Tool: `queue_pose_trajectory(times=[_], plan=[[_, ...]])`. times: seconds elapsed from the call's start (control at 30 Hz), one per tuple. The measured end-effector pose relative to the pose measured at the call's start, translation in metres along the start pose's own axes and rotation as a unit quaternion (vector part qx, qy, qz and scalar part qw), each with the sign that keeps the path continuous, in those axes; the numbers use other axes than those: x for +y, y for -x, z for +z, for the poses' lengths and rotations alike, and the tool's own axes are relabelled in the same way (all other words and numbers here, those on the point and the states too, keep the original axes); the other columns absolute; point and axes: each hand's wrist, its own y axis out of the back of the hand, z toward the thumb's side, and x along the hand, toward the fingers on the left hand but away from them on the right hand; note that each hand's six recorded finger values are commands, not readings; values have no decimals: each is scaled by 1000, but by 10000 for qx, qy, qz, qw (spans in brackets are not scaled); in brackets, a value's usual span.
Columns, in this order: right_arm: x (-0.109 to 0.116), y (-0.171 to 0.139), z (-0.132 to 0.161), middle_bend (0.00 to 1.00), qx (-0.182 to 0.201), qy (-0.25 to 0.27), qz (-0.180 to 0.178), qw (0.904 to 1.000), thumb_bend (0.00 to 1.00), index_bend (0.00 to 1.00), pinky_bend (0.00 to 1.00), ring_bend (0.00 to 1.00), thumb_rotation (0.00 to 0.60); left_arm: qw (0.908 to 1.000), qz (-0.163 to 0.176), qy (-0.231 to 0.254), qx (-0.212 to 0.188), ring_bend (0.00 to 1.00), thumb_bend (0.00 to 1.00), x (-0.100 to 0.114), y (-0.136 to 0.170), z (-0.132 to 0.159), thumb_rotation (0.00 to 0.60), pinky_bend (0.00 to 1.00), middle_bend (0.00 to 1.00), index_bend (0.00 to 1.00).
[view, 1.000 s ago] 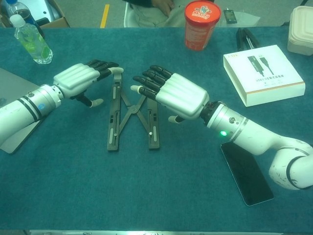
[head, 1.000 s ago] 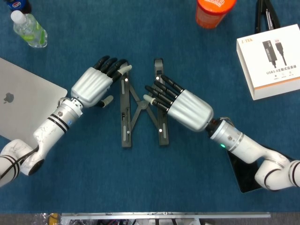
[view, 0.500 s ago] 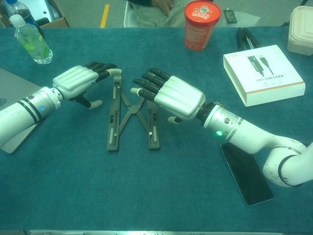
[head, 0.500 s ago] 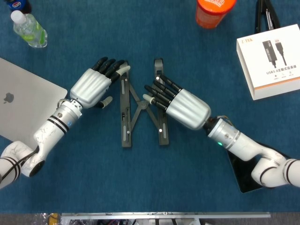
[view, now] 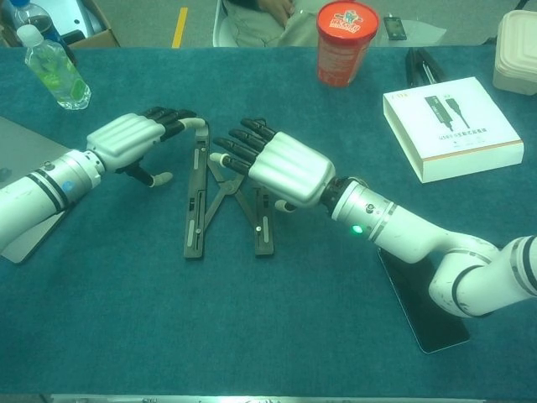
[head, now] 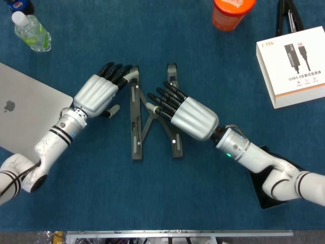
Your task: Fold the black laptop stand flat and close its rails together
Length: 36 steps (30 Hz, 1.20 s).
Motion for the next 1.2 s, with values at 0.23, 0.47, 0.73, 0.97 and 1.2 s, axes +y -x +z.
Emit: queue_pose_trajectory(times=[0.23, 0.47, 0.73, 0.97, 1.2], plan=[[1, 3, 3, 0, -4, -34, -39, 10000, 0, 0, 38, 0, 600, 10000, -25, 81, 12, 0, 317, -2, 1, 1, 600, 0, 0, 0], [0, 4, 3, 0, -17, -37, -32, 10000, 0, 0, 38, 0, 600, 9997, -51, 222, -16, 0, 317, -5, 0, 5, 600, 0, 0, 0], [1, 6, 3, 0, -47, -34, -47, 10000, 0, 0, 37, 0, 600, 9995, -87, 313, -63, 0, 318, -8, 0, 11, 600, 0, 0, 0], [0, 8, 4, 0, -48, -43, -49, 10000, 0, 0, 38, 0, 600, 9992, -120, 387, -52, 0, 317, -11, -1, 13, 600, 0, 0, 0], [1, 10, 6, 0, -51, -56, -75, 9999, 0, 0, 37, 0, 600, 9989, -113, 459, -68, 0, 317, -11, -1, 15, 600, 0, 0, 0]])
